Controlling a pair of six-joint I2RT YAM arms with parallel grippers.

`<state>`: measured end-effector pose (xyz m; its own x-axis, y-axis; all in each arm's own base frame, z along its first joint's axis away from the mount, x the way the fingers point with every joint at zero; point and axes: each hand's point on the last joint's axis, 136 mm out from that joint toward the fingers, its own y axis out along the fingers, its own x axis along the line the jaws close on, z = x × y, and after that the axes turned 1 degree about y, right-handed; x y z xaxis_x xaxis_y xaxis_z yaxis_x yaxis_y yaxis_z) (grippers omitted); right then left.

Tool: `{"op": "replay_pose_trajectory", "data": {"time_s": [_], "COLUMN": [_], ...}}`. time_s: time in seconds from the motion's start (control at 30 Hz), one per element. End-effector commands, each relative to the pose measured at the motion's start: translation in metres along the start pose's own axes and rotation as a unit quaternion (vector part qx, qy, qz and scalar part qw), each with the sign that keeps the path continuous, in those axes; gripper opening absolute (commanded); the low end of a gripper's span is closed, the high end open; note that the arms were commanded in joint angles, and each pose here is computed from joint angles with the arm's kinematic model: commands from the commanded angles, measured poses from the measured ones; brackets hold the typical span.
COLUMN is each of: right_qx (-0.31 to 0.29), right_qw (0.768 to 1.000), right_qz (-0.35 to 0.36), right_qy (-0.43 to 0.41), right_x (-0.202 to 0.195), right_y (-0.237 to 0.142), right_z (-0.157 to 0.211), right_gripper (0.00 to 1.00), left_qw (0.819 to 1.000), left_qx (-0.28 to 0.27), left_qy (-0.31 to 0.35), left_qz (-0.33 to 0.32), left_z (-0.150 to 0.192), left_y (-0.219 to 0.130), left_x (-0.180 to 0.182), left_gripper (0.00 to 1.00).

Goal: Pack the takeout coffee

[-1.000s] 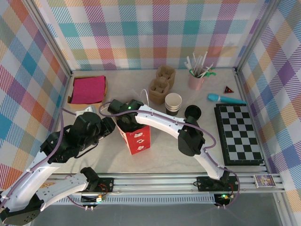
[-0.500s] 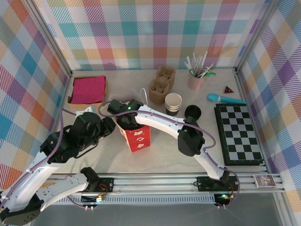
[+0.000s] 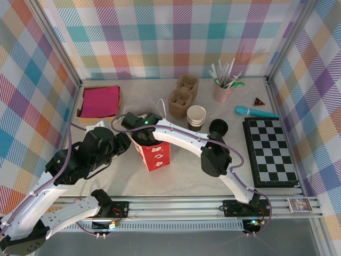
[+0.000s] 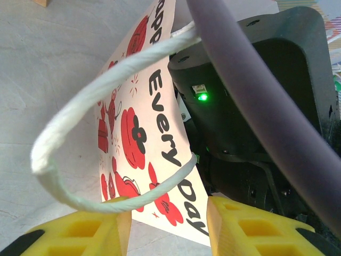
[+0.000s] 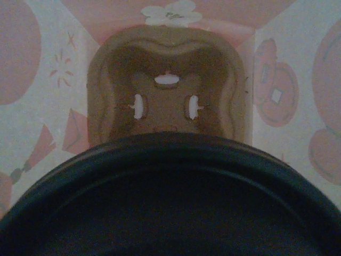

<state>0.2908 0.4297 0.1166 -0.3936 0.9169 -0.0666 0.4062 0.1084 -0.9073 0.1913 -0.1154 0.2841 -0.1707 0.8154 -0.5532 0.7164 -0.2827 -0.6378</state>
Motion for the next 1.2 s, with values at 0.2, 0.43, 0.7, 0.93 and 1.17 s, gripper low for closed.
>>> {"op": "replay_pose_trajectory", "data": {"time_s": [0.2, 0.43, 0.7, 0.93, 1.17], "right_qx": [0.062, 0.055, -0.009, -0.051, -0.06], "right_qw": [0.998, 0.998, 1.0, 0.999, 0.998], "right_qz": [-0.002, -0.005, -0.006, -0.004, -0.009], "right_qy": [-0.019, -0.016, -0.002, 0.002, 0.003], "right_x": [0.009, 0.007, -0.003, -0.014, -0.015], "right_y": [0.048, 0.038, -0.015, -0.054, -0.067], "right_z": [0.028, 0.023, -0.013, -0.035, -0.04], "right_gripper": [0.44, 0.44, 0.44, 0.44, 0.44], "left_qw": [1.0, 1.0, 1.0, 1.0, 1.0], "left_qx": [-0.003, -0.002, -0.003, -0.001, -0.002], "left_qy": [-0.007, -0.006, -0.008, -0.008, -0.009], "left_qz": [-0.001, -0.001, -0.003, -0.002, -0.004], "left_z": [0.0, 0.0, 0.0, 0.001, 0.001], "left_y": [0.003, 0.003, 0.004, 0.004, 0.005], "left_x": [0.002, 0.002, 0.003, 0.003, 0.003], "left_gripper": [0.42, 0.42, 0.42, 0.42, 0.42]}}
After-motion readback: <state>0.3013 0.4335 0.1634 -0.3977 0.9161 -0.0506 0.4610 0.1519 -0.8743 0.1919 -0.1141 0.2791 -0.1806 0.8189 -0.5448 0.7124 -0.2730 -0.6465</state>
